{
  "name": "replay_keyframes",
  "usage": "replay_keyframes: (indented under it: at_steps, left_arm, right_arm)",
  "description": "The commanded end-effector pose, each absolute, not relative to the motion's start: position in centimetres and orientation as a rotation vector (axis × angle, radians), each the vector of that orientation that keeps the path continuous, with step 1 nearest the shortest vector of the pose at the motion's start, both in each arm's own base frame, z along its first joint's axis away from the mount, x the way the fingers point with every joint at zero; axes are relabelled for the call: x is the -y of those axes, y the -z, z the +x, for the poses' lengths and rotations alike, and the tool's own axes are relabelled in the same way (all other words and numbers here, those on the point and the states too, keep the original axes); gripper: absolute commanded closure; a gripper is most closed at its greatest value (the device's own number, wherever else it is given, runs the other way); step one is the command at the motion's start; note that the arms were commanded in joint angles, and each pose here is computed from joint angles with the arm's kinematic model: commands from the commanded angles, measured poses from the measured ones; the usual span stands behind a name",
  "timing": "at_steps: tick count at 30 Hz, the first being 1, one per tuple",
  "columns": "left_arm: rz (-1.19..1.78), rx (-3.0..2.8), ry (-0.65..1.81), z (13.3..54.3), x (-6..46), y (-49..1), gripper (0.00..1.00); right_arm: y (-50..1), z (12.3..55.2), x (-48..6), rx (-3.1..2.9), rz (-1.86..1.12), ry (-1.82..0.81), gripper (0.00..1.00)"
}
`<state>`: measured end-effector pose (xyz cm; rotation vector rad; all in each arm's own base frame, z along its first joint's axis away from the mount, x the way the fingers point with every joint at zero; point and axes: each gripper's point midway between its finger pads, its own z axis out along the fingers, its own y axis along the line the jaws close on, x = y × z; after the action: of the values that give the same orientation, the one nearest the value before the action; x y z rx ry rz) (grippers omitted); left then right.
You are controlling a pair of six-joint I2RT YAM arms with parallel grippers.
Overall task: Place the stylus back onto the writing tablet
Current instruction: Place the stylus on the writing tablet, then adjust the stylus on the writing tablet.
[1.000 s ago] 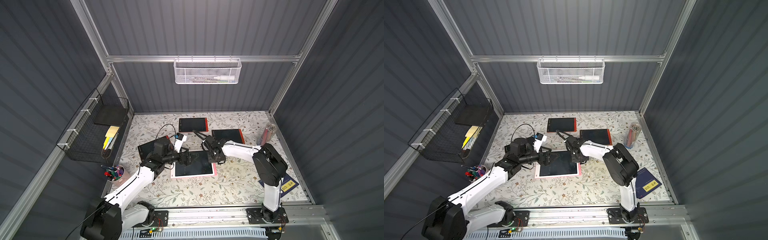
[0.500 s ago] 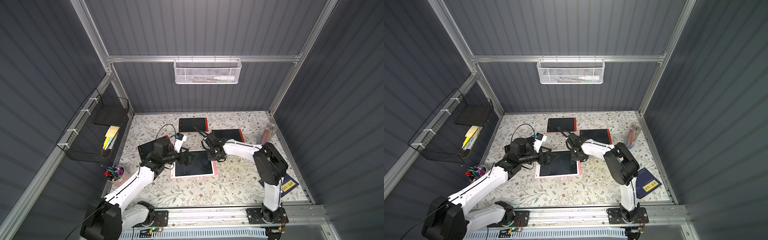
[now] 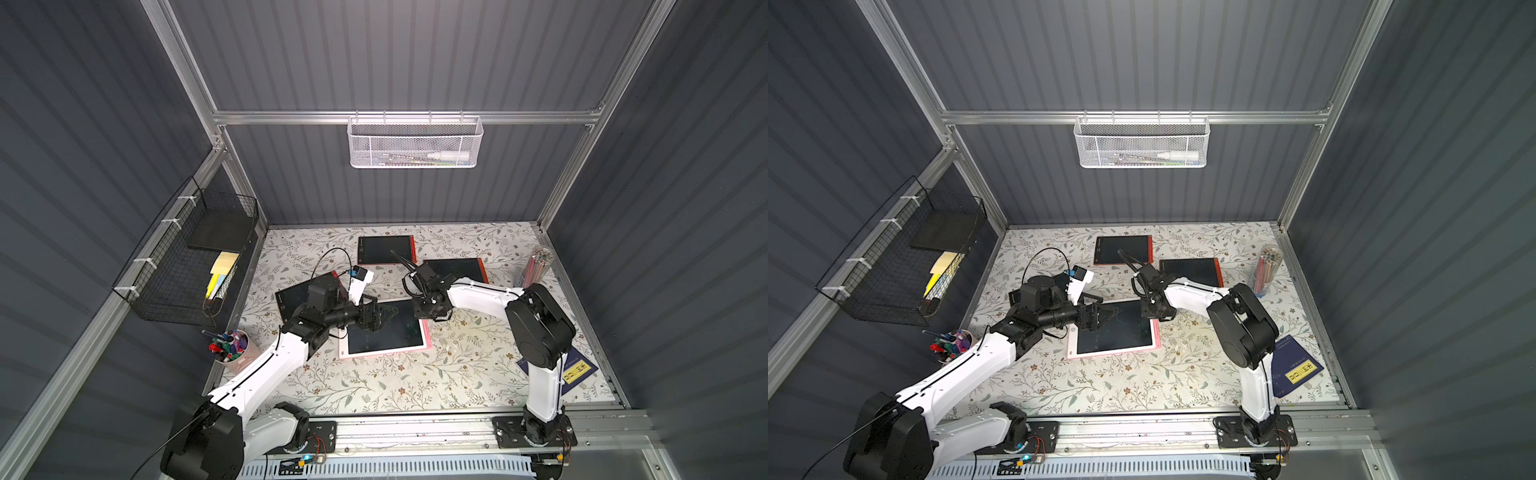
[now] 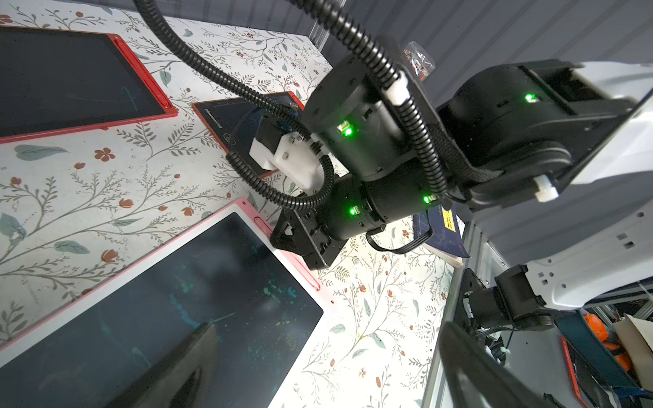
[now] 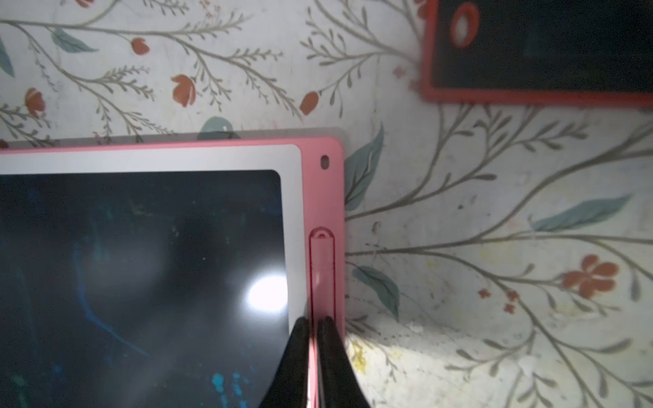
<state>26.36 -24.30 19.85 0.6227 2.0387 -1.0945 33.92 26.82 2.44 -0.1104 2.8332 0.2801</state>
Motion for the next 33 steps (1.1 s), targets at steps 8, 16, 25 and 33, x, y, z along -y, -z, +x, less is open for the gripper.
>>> replay_keyframes:
  at_steps: [8,16,25,33]
  left_arm:
    - [0.596,-2.055,0.983,28.2,26.2,-20.6,0.01]
    - [0.566,-2.23,0.763,30.1,31.0,-15.7,0.17]
    - [0.6,-2.37,0.566,31.1,33.7,-10.0,0.61]
    - [0.674,-2.389,0.533,30.2,35.8,-7.9,0.63]
  right_arm:
    - [-7.1,30.5,-22.8,-2.735,-0.109,-0.372,0.78]
    - [-10.4,25.5,-19.4,-2.593,-0.119,-0.491,0.66]
    - [-10.8,22.1,-16.3,-2.572,-0.067,-0.486,0.63]
    - [-9.8,20.2,-15.5,-2.538,-0.072,-0.544,0.53]
